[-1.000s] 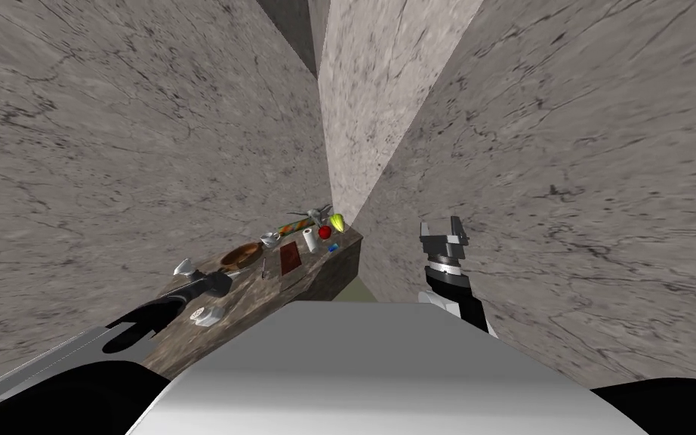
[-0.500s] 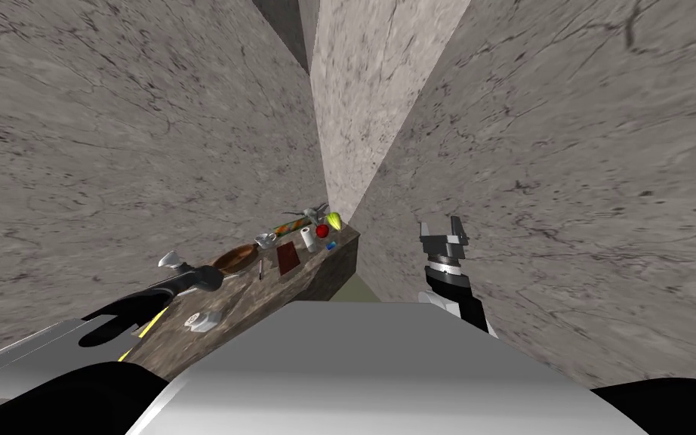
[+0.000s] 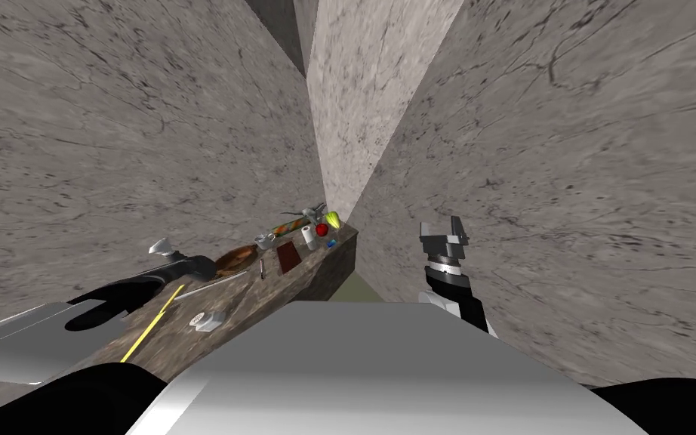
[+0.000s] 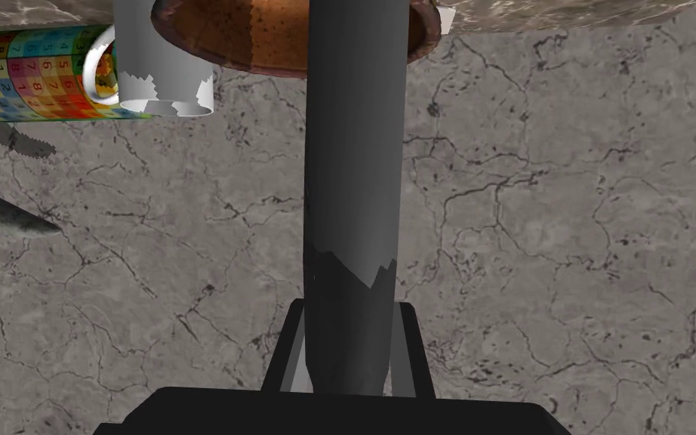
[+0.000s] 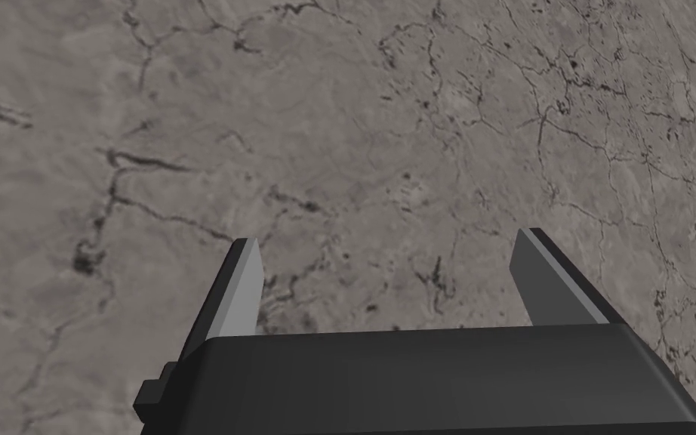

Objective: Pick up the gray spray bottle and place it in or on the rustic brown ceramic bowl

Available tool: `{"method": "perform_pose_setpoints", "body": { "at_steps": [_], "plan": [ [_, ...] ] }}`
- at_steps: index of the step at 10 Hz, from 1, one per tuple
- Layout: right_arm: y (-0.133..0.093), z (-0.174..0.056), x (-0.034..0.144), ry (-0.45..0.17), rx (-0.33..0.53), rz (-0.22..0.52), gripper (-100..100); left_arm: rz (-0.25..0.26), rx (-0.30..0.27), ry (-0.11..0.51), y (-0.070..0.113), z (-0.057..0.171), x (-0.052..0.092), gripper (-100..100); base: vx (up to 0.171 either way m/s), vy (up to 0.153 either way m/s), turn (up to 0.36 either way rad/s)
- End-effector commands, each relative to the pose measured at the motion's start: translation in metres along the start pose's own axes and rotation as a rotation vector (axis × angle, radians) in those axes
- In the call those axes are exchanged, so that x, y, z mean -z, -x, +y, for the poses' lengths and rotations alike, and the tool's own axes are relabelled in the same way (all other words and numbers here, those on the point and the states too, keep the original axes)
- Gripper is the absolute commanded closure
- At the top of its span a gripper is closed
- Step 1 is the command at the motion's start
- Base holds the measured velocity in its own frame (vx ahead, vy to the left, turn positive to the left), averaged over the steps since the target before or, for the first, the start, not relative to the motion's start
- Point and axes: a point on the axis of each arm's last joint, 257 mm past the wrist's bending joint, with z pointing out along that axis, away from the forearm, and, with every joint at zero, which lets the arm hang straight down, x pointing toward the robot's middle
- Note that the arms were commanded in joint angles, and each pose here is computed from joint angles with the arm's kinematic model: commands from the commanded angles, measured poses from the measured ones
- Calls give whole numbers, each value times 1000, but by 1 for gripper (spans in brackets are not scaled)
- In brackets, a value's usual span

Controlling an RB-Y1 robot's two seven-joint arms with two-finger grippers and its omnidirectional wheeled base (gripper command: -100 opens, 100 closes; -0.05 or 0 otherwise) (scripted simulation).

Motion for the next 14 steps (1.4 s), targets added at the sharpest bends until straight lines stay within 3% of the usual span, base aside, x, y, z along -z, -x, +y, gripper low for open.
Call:
{"method": "perform_pose_setpoints", "body": {
  "at_steps": [1,2,4,6,14],
  "plan": [
    [0,0,0,0,0,0,0,-18,-2,-1,18,-1,-2,100,-54,41,-129],
    [0,0,0,0,0,0,0,-36,-4,-3,38,-5,-4,100,-56,64,-177],
    [0,0,0,0,0,0,0,-54,-3,-4,62,-11,-5,100,-52,80,-177],
    [0,0,0,0,0,0,0,-49,15,18,76,-12,-7,100,-37,87,-194],
    [0,0,0,0,0,0,0,36,93,132,56,12,-6,100,6,19,-64]
  ]
}}
